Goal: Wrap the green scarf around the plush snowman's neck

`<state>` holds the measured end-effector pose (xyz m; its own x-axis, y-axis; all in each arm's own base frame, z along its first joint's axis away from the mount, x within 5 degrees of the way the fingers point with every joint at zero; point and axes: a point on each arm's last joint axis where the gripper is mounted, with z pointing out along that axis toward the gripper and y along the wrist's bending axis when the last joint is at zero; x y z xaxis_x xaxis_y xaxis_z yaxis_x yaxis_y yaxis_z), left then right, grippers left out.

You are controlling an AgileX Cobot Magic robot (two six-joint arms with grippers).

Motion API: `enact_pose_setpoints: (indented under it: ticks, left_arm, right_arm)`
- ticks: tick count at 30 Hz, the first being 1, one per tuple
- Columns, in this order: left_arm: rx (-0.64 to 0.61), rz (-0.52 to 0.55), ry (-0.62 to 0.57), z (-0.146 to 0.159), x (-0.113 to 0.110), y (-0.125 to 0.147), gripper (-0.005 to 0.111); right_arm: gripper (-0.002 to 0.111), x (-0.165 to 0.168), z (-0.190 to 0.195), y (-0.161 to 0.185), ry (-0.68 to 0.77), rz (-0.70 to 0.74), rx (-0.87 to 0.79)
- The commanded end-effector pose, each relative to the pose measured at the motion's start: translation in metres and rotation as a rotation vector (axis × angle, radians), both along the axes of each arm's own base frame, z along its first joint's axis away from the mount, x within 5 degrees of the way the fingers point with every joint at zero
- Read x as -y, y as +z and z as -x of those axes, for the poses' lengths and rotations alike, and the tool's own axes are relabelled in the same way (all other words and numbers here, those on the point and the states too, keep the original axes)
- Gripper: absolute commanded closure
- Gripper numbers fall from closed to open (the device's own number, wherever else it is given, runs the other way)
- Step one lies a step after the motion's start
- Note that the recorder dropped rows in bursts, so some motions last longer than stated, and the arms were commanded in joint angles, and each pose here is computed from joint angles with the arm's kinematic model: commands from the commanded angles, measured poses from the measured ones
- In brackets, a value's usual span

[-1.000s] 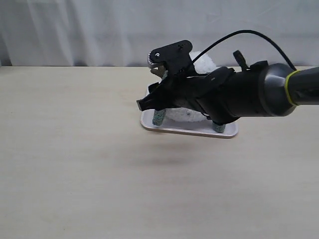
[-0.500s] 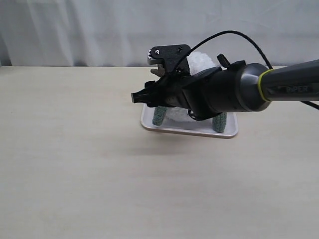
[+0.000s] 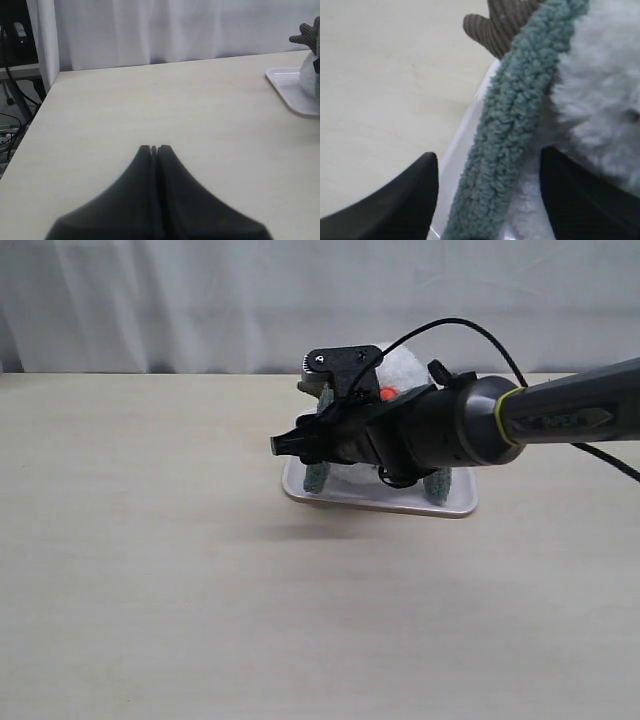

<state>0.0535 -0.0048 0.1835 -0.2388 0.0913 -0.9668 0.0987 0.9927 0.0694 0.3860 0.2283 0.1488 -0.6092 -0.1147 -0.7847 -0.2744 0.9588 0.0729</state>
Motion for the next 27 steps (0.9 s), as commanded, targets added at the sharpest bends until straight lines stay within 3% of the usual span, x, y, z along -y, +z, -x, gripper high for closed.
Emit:
enact_pose_setpoints:
  ticks: [1, 5, 9, 13, 23, 27]
  left_arm:
    - [0.012, 0.009, 0.005, 0.000, 0.000, 0.001, 0.107]
    - [0.012, 0.009, 0.005, 0.000, 0.000, 0.001, 0.107]
    - [0.010, 0.008, 0.005, 0.000, 0.000, 0.000, 0.107]
    - [0.010, 0.008, 0.005, 0.000, 0.000, 0.000, 0.107]
    - [0.012, 0.009, 0.005, 0.000, 0.000, 0.000, 0.107]
    - [0.012, 0.009, 0.005, 0.000, 0.000, 0.000, 0.107]
  right_arm:
    - [0.051, -0.007, -0.004, -0.004, 0.028, -0.015, -0.010]
    - [0.056, -0.006, -0.004, -0.006, 0.028, -0.014, -0.013]
    - [0.083, -0.006, -0.005, -0.020, 0.032, 0.017, -0.031]
    - [0.103, -0.007, -0.004, -0.020, 0.075, 0.042, -0.026]
    - [0.104, -0.015, 0.005, 0.005, 0.218, 0.008, -0.007]
    - [0.104, -0.010, 0.011, 0.007, 0.250, 0.056, 0.006]
